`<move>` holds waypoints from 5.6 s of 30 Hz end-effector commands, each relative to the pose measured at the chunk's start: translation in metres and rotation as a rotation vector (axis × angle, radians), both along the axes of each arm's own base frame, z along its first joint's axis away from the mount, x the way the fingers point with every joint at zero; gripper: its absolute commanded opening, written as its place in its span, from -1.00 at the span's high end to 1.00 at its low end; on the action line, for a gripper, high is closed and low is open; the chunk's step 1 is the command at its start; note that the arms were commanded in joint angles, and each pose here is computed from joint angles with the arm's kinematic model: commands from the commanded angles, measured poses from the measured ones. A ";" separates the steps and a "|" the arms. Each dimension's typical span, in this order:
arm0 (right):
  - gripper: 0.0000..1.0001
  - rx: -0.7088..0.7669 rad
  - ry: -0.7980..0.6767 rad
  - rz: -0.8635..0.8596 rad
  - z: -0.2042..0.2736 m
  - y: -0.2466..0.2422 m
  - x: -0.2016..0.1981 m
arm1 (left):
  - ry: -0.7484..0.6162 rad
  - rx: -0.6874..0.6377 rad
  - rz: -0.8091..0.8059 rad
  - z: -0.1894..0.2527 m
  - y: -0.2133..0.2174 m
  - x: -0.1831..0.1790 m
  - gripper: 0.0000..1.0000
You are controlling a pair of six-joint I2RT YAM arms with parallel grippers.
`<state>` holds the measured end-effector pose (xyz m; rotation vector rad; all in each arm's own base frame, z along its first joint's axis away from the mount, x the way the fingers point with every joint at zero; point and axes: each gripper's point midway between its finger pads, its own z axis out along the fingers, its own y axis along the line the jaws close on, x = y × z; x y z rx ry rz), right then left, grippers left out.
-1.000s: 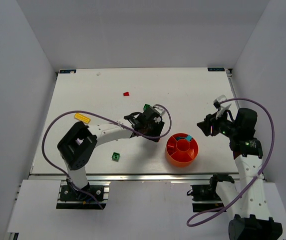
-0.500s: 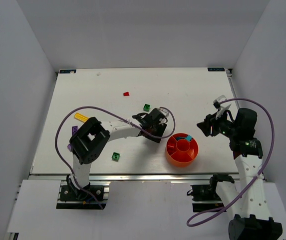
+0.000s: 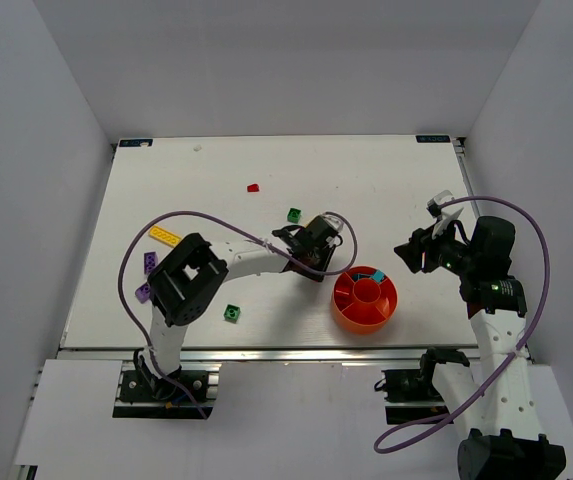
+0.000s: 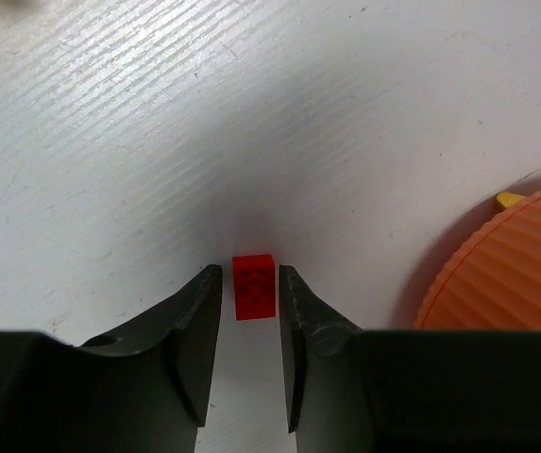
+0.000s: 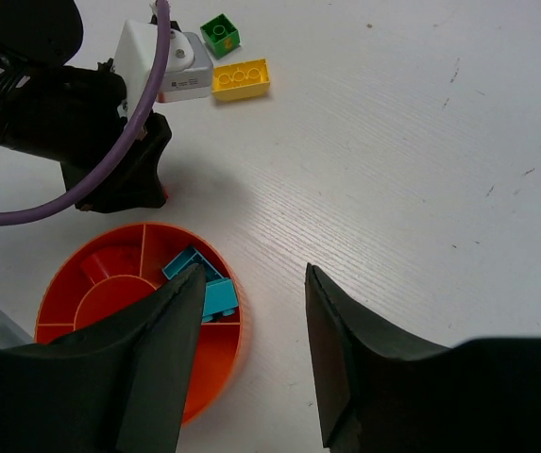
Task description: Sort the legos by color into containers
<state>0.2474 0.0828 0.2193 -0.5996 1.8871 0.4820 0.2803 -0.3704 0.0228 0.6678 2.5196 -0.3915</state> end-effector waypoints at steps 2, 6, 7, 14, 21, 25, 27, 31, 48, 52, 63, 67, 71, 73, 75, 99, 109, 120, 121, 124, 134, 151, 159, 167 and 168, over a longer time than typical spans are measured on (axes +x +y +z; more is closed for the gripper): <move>-0.04 -0.001 -0.032 0.009 0.006 0.000 0.003 | -0.002 0.036 0.015 -0.006 -0.001 -0.006 0.22; -0.04 -0.002 -0.037 0.010 0.008 0.001 0.002 | -0.013 0.059 0.038 -0.010 0.006 -0.005 0.36; -0.04 -0.004 -0.038 0.010 0.008 0.000 0.002 | -0.019 0.059 0.041 -0.007 0.007 -0.004 0.47; -0.04 -0.008 -0.038 0.009 0.008 0.000 0.000 | -0.170 -0.064 0.109 0.067 0.026 0.011 0.97; -0.04 0.011 -0.029 0.028 0.005 0.004 -0.001 | -0.226 -0.365 -0.027 0.132 0.009 -0.018 1.00; -0.04 0.010 -0.023 0.028 0.003 0.004 -0.002 | -0.159 -0.496 -0.230 0.140 -0.015 -0.052 1.00; -0.04 0.010 -0.021 0.030 0.002 0.004 -0.003 | -0.145 -0.526 -0.303 0.140 -0.026 -0.062 1.00; -0.04 0.012 -0.019 0.031 0.001 0.004 -0.004 | -0.080 -0.586 -0.417 0.142 -0.047 -0.079 1.00; -0.04 0.012 -0.010 0.043 -0.003 0.006 -0.004 | -0.073 -0.561 -0.426 0.140 -0.050 -0.075 -0.29; -0.04 0.014 -0.005 0.048 -0.004 0.006 -0.004 | -0.110 -0.558 -0.412 0.152 -0.052 -0.068 -0.25; 0.16 -0.003 -0.011 0.062 -0.004 0.005 0.007 | -0.403 -0.279 0.251 0.174 0.069 0.065 1.00; 0.17 0.018 -0.022 0.067 -0.002 0.007 0.012 | -0.348 -0.165 0.428 0.147 0.113 0.105 0.22; 0.17 0.036 -0.013 0.071 -0.008 0.009 0.013 | -0.276 -0.148 0.629 0.127 0.140 0.140 -0.62; 0.16 0.041 -0.009 0.069 -0.014 0.010 0.013 | -0.268 -0.111 0.781 0.119 0.160 0.162 -0.83; 0.16 0.037 -0.008 0.063 -0.017 0.008 0.013 | -0.230 -0.109 0.910 0.102 0.166 0.179 -0.88; 0.14 0.025 -0.026 0.070 -0.026 0.009 0.005 | 0.088 -0.431 1.472 0.015 0.158 0.277 -0.31; 0.13 0.023 -0.038 0.070 -0.024 0.009 0.004 | 0.110 -0.418 1.532 -0.003 0.173 0.281 -0.33; 0.13 0.021 -0.050 0.073 -0.021 0.009 0.003 | 0.121 -0.364 1.603 -0.016 0.192 0.273 -0.18; 0.13 0.020 -0.051 0.068 -0.021 0.008 0.003 | 0.125 -0.355 1.608 -0.018 0.193 0.271 -0.17; 0.13 0.020 -0.051 0.068 -0.021 0.008 0.003 | 0.131 -0.332 1.620 -0.022 0.200 0.269 -0.13; 0.14 0.020 -0.053 0.070 -0.021 0.009 0.002 | 0.204 -0.339 1.584 -0.041 0.193 0.263 0.16; 0.13 0.015 -0.056 0.069 -0.022 0.008 0.002 | 0.211 -0.371 1.357 -0.018 0.182 0.256 0.69; 0.14 0.015 -0.057 0.066 -0.022 0.007 0.002 | 0.135 -0.375 1.023 0.035 0.175 0.216 0.89; 0.14 0.013 -0.049 0.065 -0.025 0.007 0.003 | 0.121 -0.456 0.538 0.094 0.147 0.128 1.00; 0.13 0.011 -0.050 0.061 -0.025 0.007 0.004 | 0.118 -0.464 0.488 0.098 0.143 0.117 1.00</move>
